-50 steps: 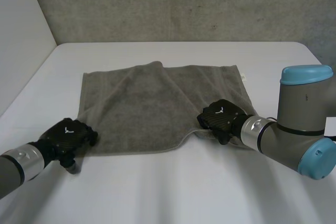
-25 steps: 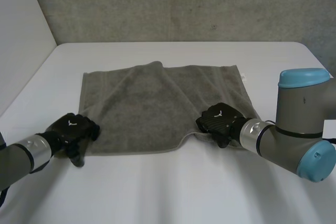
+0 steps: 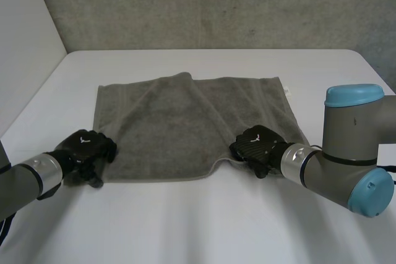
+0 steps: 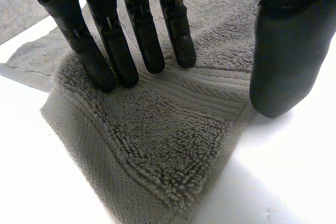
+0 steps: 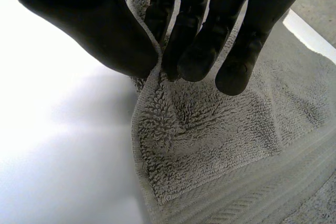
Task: Fold the towel.
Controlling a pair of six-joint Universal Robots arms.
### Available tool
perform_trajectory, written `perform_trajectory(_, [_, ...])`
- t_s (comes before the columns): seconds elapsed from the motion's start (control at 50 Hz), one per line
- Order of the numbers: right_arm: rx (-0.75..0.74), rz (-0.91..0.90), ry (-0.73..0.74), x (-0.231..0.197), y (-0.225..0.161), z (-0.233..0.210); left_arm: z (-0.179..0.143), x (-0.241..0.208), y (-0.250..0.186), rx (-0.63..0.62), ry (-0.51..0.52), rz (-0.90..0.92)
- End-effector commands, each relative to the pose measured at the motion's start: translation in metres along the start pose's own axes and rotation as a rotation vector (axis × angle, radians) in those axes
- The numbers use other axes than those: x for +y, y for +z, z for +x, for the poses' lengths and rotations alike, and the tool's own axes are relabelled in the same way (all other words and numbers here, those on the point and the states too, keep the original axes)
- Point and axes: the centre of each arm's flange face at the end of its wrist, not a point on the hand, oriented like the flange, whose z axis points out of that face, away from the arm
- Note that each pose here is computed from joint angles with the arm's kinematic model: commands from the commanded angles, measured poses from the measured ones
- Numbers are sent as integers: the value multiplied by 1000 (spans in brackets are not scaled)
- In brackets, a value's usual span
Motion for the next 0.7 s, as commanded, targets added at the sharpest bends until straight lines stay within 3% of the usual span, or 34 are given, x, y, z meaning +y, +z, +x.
perform_trajectory(0.02, [-2, -1, 1, 1, 0, 0, 1, 1, 0, 4, -6, -4])
perform_trajectory(0.7, [-4, 0, 0, 0, -1, -1, 5, 0, -2, 15, -39, 7])
